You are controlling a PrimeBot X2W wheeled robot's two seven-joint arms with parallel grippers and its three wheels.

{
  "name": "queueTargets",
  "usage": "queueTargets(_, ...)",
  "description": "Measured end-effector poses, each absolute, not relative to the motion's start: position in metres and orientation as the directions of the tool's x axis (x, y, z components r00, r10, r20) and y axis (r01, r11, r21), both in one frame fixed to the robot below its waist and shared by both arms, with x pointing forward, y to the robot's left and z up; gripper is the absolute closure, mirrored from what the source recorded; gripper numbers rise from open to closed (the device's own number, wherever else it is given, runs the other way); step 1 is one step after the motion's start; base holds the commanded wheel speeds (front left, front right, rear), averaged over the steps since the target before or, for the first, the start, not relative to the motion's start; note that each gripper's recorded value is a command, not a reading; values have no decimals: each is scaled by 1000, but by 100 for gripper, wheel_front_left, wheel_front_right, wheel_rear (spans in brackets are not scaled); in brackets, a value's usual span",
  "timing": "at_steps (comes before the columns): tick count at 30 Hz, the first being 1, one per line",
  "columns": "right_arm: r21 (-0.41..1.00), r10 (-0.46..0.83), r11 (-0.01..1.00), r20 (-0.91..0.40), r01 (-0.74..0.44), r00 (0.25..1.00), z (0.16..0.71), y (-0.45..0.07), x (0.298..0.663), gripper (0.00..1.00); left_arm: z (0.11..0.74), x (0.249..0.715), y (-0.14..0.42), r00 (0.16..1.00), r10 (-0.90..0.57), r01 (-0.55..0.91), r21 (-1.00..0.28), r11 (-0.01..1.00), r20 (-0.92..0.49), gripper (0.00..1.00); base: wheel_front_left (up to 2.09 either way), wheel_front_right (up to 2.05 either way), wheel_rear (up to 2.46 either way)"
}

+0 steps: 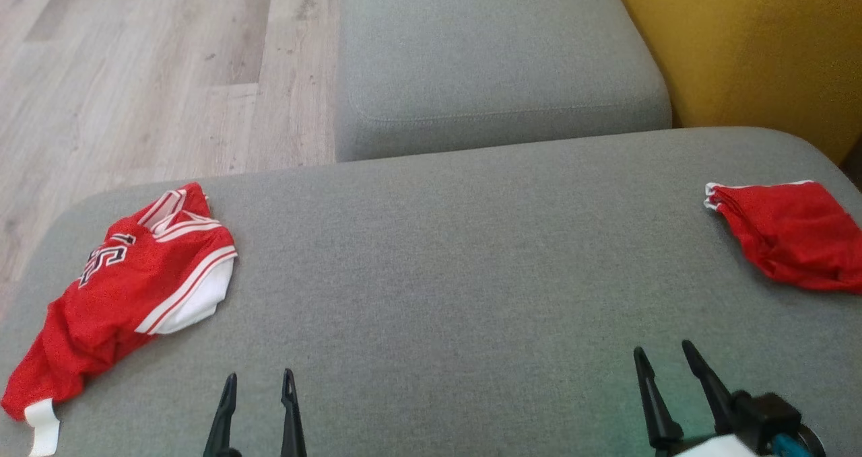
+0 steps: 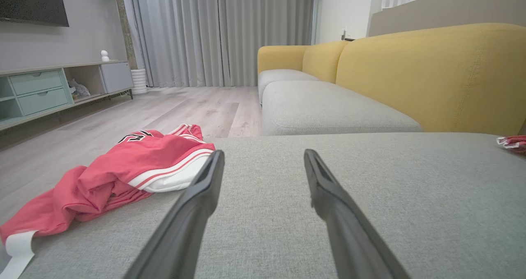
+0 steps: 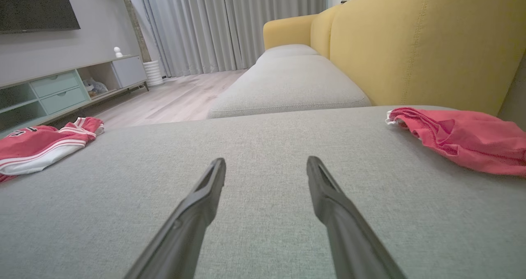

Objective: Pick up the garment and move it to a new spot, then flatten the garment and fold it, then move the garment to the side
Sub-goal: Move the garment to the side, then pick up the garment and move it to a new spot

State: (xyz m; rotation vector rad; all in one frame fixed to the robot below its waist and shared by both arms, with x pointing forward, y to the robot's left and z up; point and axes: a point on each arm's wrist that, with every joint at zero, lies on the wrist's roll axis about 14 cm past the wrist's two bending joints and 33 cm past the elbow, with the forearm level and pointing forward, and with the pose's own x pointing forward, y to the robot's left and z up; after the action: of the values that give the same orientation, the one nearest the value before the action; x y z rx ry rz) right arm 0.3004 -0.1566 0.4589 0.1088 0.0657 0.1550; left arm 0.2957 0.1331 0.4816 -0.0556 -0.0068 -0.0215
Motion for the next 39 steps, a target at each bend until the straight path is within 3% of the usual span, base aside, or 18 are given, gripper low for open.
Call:
queueTargets(28, 104, 147, 985, -47, -141, 988, 460, -152, 295, 0, 477, 285, 145, 1000, 13, -13, -37, 999, 1, 0, 0, 0, 0)
queueTargets(39, 92, 313, 947, -64, -307, 948, 461, -101, 318, 0, 472, 259, 194, 981, 196, -196, -45, 979, -4, 0, 0, 0, 0)
